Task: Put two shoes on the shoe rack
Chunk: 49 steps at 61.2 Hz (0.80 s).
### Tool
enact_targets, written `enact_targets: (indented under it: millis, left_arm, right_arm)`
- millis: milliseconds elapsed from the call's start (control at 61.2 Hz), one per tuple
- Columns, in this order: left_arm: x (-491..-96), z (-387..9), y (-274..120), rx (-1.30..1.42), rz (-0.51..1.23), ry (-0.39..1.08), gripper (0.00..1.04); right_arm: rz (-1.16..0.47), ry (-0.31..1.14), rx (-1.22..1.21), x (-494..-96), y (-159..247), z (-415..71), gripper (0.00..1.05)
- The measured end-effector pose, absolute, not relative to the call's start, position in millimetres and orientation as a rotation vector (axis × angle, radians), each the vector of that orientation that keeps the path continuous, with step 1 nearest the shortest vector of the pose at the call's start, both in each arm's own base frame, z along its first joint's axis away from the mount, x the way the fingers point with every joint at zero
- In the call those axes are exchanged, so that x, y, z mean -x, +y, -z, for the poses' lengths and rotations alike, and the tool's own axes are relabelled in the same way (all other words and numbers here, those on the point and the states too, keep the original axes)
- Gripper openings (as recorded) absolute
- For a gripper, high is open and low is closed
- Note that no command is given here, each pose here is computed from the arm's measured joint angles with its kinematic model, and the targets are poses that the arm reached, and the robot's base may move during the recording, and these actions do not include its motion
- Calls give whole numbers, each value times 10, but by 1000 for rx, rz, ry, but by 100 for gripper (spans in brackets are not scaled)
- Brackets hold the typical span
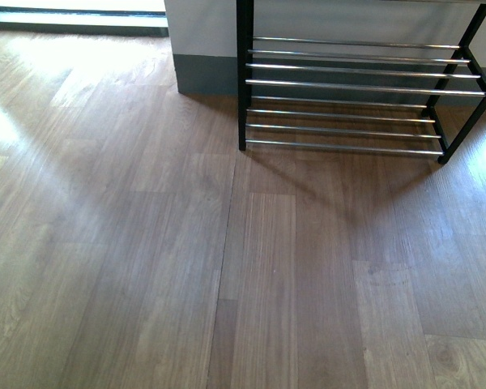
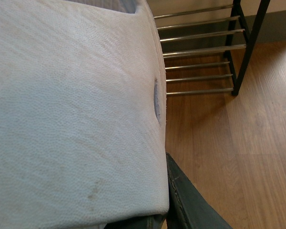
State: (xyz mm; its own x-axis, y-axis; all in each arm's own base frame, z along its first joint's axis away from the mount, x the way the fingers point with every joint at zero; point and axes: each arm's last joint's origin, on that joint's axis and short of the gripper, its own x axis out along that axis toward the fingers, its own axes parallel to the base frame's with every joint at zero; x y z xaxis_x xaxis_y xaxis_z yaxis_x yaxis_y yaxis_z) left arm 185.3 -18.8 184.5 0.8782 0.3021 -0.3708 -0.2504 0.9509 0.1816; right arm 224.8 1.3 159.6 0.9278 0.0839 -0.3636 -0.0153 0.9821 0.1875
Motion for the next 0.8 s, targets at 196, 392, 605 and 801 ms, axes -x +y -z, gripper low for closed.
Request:
enact_targets:
  millis: [196, 392, 605, 801]
  left_arm:
    - [-1852, -1844, -187, -130, -290, 407, 2]
    - [-1849, -1845, -187, -130, -290, 406, 2]
    - [-1849, -1845, -187, -130, -290, 406, 2]
    - [-1849, -1845, -187, -132, -290, 407, 2]
  right_arm:
    - [-51, 379, -183, -2248, 13, -1596, 1]
    - [-52, 379, -183, -2248, 13, -1598, 1]
    - [-52, 378, -183, -2248, 13, -1599, 1]
    - [-52, 378, -183, -2248, 13, -1599, 1]
